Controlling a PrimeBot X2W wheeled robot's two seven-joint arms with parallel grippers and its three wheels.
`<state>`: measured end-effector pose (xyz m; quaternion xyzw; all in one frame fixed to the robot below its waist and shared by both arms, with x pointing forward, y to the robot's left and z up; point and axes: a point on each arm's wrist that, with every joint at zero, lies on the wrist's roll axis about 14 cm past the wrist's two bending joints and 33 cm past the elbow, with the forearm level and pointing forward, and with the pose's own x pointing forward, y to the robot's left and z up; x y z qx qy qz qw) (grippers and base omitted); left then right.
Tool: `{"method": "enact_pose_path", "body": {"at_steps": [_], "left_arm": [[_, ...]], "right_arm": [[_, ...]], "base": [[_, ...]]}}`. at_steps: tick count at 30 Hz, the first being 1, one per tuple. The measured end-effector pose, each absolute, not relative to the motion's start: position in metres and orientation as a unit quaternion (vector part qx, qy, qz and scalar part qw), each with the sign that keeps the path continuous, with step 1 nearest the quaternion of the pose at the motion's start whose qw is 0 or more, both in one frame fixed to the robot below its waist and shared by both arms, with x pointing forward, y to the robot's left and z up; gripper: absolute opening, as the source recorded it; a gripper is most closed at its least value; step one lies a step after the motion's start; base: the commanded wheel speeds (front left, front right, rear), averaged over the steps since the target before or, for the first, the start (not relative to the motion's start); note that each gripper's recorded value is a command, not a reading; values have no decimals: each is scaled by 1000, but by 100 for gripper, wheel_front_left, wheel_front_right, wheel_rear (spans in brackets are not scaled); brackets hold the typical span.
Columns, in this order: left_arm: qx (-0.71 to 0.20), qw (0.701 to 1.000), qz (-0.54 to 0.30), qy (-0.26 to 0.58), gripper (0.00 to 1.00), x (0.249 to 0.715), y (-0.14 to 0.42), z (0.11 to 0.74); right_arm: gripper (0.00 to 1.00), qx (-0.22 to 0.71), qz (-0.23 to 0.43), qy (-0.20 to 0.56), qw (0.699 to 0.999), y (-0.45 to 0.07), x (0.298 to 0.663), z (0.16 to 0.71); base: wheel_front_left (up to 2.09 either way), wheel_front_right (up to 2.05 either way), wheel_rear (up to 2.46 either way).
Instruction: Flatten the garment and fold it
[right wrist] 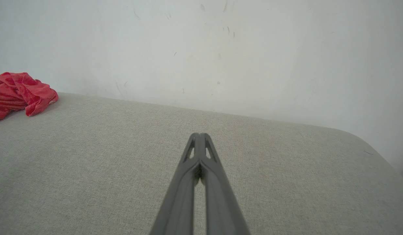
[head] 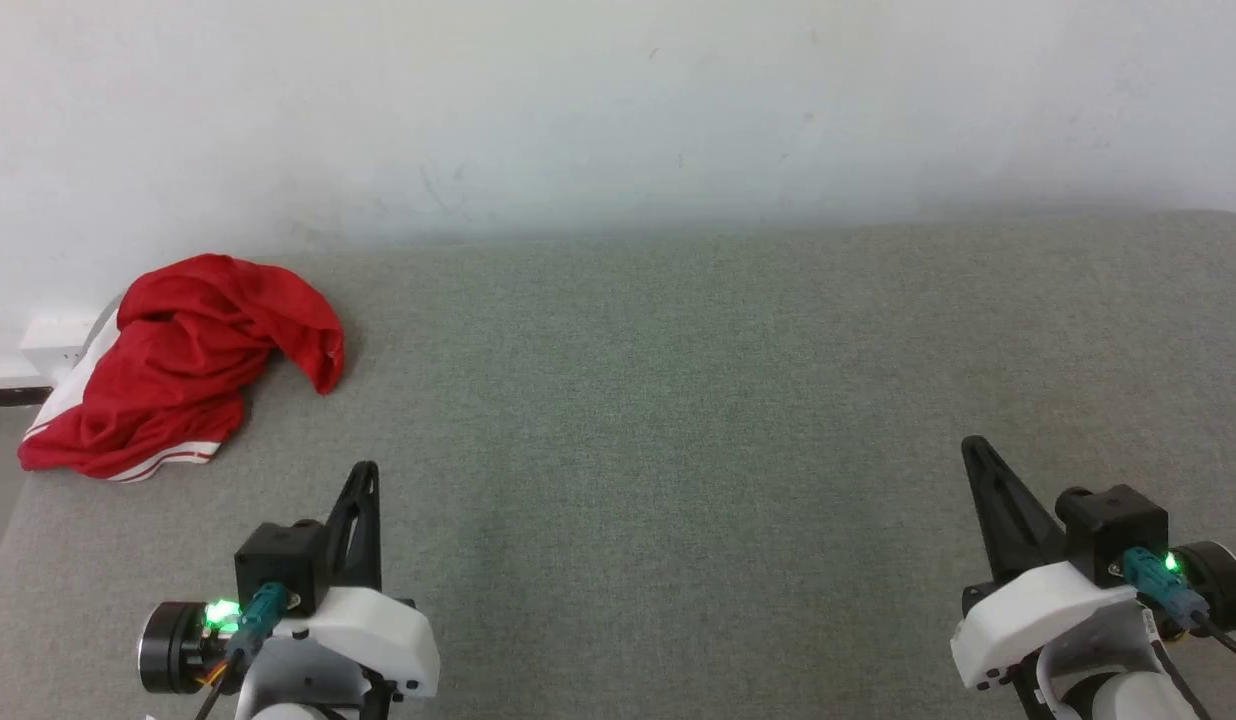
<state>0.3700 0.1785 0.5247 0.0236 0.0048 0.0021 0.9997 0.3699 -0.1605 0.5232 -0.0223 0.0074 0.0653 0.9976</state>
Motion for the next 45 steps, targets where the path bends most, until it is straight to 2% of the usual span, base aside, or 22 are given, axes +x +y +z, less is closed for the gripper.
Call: {"method": "enact_pose_path", "body": {"at_steps": [4,5,45], "left_arm": [[24,1000,2,5,0,370,179,525],[24,1000,2,5,100,370,178,525],[22,999,14,-32,100,358,186,536]], "right_arm": [[0,-22,65,7,998,-160,370,523],[100,-22,65,8,998,-161,370,523],[100,-6,40,-15,999,-178,368,526]], "base": [[0,0,0],[0,0,0],[0,0,0]]}}
